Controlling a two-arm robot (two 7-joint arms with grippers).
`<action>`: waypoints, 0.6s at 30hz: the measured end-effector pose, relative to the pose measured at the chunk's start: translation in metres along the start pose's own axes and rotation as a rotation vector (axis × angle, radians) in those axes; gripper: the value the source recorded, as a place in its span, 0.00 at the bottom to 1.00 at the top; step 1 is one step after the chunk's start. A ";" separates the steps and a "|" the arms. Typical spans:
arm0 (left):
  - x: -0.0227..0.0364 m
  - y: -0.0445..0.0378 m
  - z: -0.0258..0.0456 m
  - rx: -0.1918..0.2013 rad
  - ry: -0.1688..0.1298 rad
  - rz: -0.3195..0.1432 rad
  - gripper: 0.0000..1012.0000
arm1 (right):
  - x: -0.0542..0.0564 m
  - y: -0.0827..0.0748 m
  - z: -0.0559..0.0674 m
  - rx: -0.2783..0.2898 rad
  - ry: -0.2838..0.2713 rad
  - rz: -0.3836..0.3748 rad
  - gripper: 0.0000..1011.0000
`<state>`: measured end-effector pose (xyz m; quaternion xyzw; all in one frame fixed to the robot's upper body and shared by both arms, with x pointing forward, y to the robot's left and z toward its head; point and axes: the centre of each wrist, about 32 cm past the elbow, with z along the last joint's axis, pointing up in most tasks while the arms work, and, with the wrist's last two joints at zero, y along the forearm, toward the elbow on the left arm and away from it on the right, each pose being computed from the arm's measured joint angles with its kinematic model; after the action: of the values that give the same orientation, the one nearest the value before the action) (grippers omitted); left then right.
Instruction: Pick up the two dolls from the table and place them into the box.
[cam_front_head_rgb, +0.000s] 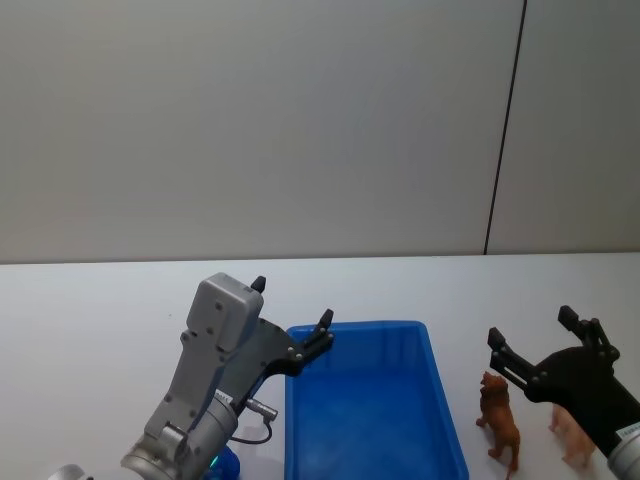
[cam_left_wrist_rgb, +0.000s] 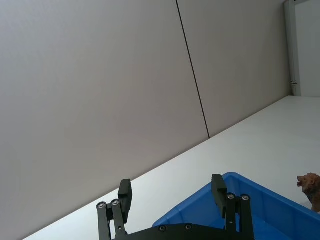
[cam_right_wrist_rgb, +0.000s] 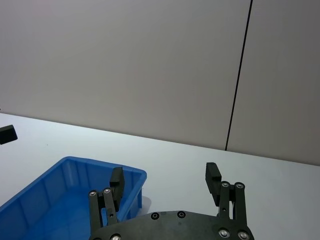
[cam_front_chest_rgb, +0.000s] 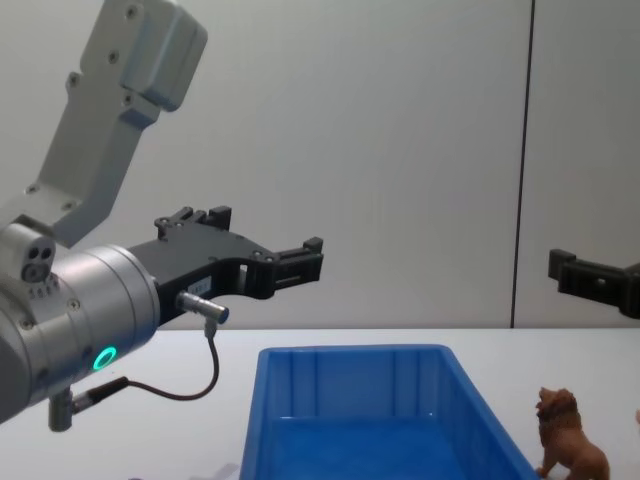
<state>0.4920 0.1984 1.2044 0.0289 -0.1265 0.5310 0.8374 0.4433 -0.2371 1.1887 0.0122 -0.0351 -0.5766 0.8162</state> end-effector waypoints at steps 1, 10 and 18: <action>0.0000 0.0000 0.0000 0.000 0.000 0.000 0.99 | 0.000 0.000 0.000 0.000 0.000 0.000 0.99; 0.0000 0.0000 0.0000 0.000 0.000 0.000 0.99 | 0.000 0.000 0.000 0.000 0.000 0.000 0.99; 0.0000 0.0000 0.0000 0.000 0.000 0.000 0.99 | 0.000 0.000 0.000 0.000 0.000 0.000 0.99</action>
<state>0.4920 0.1984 1.2044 0.0289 -0.1265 0.5311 0.8373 0.4433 -0.2371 1.1887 0.0122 -0.0351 -0.5766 0.8162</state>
